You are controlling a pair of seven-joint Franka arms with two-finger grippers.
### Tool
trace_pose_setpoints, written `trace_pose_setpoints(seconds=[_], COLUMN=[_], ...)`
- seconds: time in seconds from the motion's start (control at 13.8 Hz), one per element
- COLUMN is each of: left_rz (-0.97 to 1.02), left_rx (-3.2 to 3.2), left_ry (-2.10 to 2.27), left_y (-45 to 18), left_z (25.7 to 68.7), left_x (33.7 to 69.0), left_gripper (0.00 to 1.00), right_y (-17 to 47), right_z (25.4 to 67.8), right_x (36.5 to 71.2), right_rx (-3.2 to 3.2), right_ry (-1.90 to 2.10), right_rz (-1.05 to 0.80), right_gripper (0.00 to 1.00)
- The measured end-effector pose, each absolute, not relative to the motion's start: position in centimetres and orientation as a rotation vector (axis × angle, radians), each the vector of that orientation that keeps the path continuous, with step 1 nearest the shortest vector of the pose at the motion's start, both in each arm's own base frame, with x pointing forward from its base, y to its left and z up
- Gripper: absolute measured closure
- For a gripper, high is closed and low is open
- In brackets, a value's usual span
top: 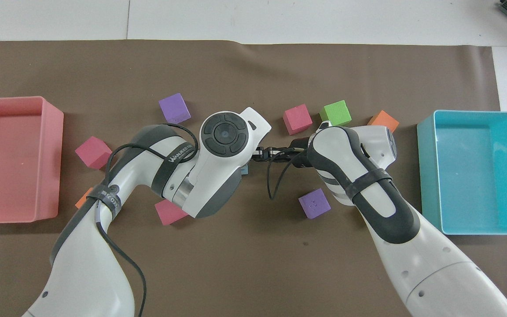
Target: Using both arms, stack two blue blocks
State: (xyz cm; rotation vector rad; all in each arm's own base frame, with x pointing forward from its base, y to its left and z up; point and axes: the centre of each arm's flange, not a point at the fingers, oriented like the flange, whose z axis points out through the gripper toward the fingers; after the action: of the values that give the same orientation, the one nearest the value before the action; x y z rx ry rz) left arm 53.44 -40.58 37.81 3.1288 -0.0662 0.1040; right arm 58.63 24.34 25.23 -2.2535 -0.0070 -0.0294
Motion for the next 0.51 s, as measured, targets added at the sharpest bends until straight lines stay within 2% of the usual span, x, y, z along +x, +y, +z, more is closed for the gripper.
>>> trace_pose_setpoints(seconds=[0.51], left_rz=[0.09], left_rx=[3.134], left_ry=[-0.025], left_y=[-40.68], left_z=[37.51], left_x=[53.16], left_gripper=[0.42], right_y=[24.33], right_z=[25.22], right_x=[58.62], right_rx=[-2.254], right_ry=[-0.007], right_rz=[-0.029], right_gripper=[0.99])
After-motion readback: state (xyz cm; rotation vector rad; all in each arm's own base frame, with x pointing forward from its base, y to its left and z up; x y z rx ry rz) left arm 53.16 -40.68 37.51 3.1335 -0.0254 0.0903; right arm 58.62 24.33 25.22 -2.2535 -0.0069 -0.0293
